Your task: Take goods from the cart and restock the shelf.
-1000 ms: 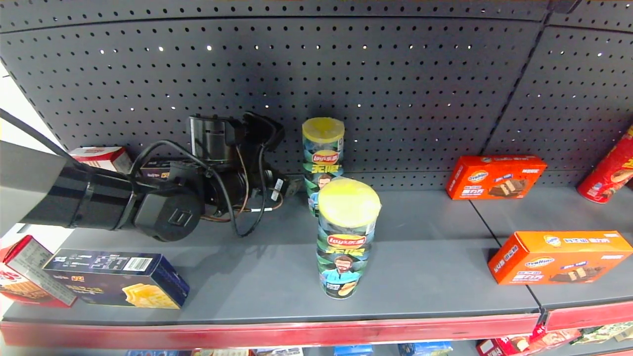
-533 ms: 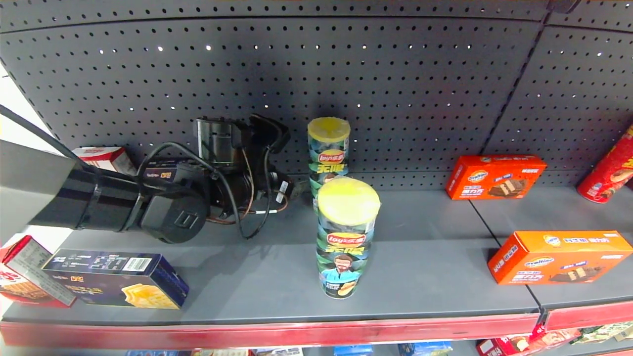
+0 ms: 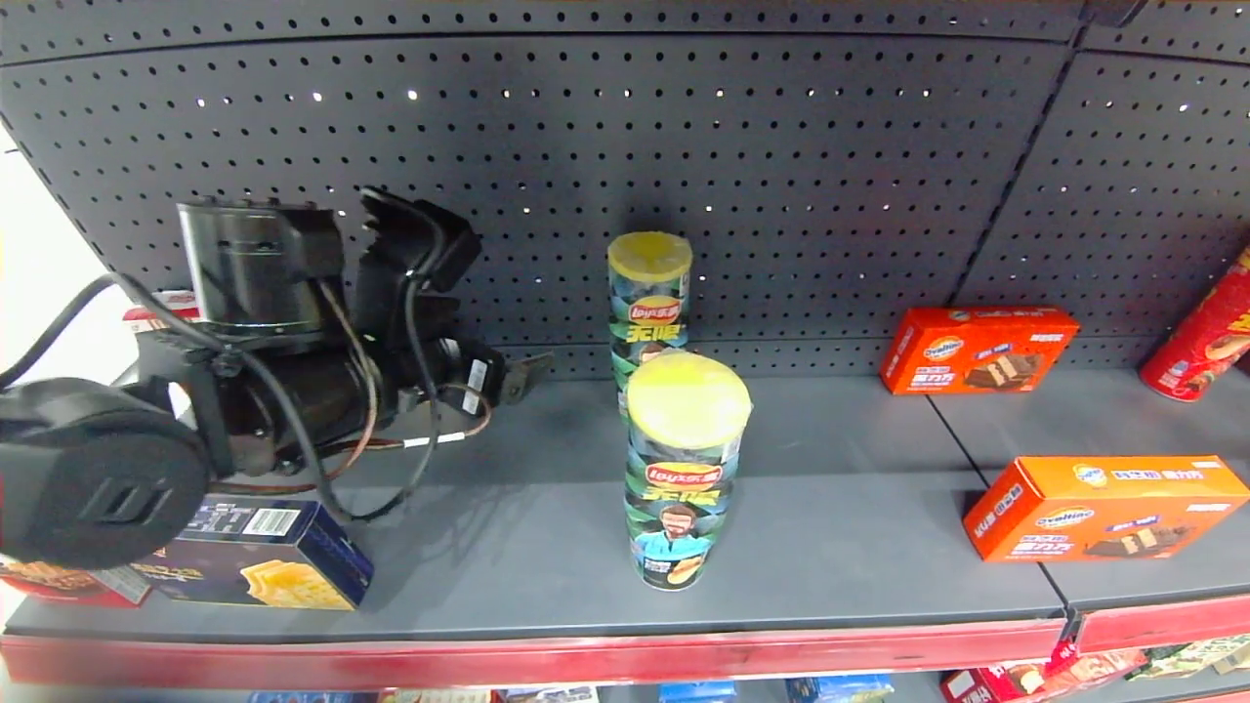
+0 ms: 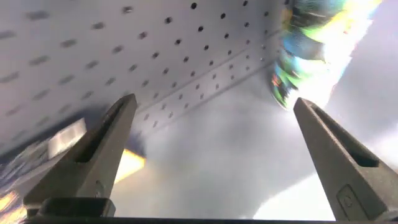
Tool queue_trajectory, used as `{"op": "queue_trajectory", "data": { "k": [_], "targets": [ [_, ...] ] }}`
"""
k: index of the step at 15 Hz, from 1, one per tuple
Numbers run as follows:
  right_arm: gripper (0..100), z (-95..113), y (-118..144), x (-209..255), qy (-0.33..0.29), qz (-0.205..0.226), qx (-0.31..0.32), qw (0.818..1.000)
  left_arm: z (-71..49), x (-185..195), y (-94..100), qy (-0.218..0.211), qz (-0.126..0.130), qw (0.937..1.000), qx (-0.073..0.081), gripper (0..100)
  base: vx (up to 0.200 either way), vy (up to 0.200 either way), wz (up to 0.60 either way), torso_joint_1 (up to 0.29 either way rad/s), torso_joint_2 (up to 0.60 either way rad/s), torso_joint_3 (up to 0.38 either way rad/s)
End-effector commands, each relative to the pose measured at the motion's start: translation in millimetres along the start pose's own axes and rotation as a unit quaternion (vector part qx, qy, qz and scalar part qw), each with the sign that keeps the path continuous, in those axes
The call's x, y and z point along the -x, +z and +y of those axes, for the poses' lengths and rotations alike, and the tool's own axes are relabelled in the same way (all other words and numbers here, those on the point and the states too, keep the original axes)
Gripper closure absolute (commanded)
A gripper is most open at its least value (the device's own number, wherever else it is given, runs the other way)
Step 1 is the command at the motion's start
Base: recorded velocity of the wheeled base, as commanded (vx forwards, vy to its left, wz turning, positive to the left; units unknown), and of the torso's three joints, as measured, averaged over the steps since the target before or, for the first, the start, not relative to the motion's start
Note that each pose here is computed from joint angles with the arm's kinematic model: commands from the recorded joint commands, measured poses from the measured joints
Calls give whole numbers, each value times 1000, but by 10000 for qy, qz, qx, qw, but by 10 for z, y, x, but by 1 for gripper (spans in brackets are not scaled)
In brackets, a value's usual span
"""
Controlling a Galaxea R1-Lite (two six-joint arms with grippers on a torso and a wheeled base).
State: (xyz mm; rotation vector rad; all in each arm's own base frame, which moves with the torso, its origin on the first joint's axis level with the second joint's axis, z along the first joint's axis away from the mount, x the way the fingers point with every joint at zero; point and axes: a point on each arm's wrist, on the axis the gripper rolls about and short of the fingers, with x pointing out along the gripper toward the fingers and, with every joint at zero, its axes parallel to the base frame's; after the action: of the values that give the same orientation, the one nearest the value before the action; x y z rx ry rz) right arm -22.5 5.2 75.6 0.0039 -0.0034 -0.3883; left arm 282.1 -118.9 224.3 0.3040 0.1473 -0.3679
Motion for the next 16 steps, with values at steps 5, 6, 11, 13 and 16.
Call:
{"op": "queue_trajectory", "data": {
  "k": [5,6,11,13,16],
  "targets": [
    [0,0,1,-1,1,5,-1,10000,199,1131,-84,512,-445,9976,101,0,0,0,0,0,0,0],
    [0,1,1,-1,16,5,22,10000,161,1266,-227,493,-347,9981,116,0,0,0,0,0,0,0],
    [0,22,23,-20,668,116,110,9976,233,1462,-397,816,-290,9958,286,0,0,0,0,0,0,0],
    [0,53,1135,-254,728,78,-114,9973,239,1470,-383,815,-326,9956,339,0,0,0,0,0,0,0],
    [0,214,1646,-800,1943,577,-46,9792,242,1470,-358,819,-328,9957,269,0,0,0,0,0,0,0]
  ]
}}
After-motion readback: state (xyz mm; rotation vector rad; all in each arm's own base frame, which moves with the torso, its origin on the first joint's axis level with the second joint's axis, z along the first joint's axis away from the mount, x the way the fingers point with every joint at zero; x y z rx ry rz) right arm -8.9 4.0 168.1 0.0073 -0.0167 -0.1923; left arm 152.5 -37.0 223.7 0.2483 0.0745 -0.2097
